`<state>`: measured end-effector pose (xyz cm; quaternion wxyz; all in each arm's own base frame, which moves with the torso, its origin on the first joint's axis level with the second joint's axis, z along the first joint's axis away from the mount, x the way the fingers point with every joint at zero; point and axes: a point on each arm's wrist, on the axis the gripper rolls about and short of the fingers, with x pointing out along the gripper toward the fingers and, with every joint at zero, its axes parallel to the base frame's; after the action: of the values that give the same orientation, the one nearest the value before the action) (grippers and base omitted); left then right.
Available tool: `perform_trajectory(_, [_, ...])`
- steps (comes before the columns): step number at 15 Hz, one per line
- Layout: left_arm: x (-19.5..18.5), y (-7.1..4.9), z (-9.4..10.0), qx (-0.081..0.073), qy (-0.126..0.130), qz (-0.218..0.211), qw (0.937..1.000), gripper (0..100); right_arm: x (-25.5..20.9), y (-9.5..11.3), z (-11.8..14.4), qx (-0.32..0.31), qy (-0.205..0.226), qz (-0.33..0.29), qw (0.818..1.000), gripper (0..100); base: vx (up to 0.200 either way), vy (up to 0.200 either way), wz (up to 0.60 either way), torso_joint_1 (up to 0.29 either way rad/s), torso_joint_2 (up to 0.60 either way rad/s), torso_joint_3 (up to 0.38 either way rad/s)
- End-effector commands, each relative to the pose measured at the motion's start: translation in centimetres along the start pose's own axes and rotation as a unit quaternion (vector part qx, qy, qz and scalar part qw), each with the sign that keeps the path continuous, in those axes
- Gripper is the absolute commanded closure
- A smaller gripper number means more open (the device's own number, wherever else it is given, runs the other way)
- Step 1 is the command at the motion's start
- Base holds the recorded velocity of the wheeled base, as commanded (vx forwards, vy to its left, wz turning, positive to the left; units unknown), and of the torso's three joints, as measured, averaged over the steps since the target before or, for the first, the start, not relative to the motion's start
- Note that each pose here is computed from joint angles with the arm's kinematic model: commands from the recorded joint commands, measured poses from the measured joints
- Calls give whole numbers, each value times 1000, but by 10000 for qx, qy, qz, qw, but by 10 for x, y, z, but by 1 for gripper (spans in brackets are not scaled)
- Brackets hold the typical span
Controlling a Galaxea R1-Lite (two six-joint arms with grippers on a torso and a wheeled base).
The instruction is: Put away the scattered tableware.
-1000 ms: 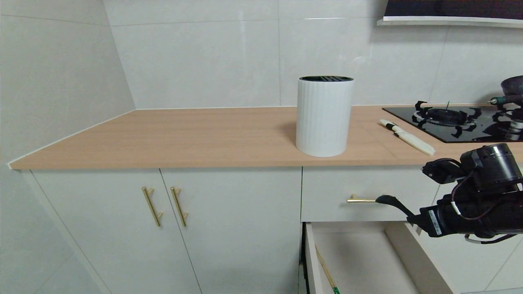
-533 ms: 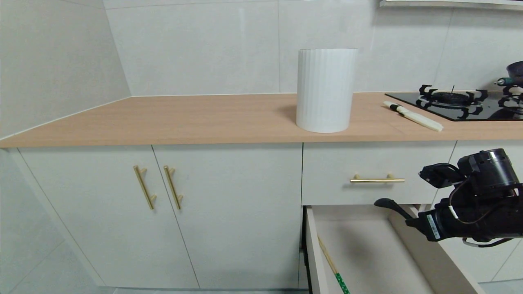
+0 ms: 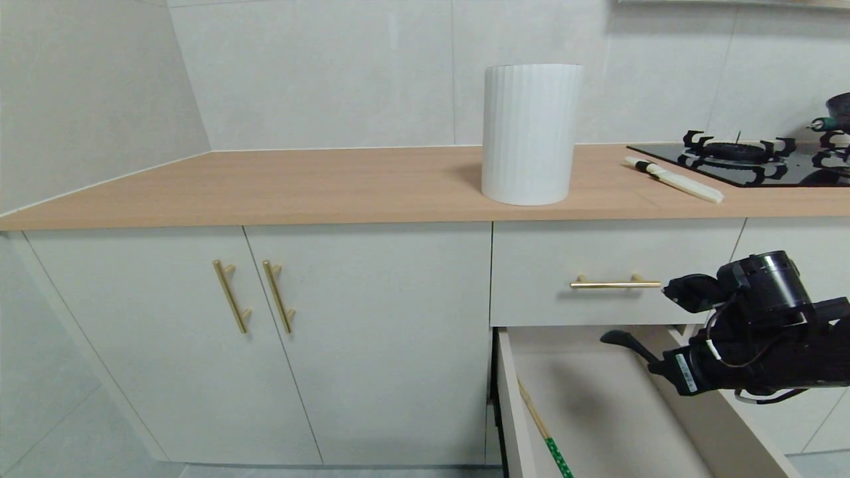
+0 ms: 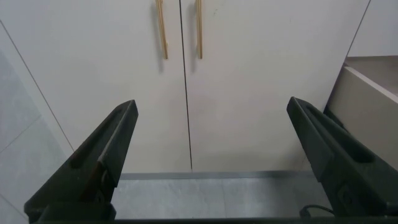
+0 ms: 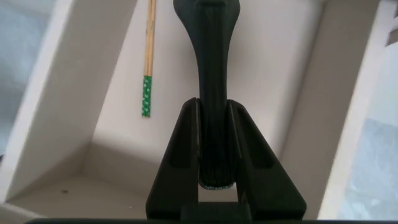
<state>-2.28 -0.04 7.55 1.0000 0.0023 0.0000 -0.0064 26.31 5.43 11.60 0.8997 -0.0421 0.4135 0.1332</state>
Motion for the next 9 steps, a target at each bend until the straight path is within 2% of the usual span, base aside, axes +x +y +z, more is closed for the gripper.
perform_trajectory(1, [0,0,0,0,0,2,10000,0,28,9,1,320,322,75,9989,100,0,0,0,0,0,0])
perform_trajectory(2, [0,0,0,0,0,2,10000,0,44,9,-1,565,532,93,9969,100,0,0,0,0,0,0])
perform_trajectory(5, [0,0,0,0,0,2,10000,0,97,5,-19,629,1267,-13,9899,100,0,0,0,0,0,0])
perform_trajectory(7, [0,0,0,0,0,2,10000,0,117,2,-30,664,1499,-55,9865,100,0,0,0,0,0,0])
perform_trajectory(9, [0,0,0,0,0,2,10000,0,133,0,-38,635,1537,-254,9857,100,0,0,0,0,0,0])
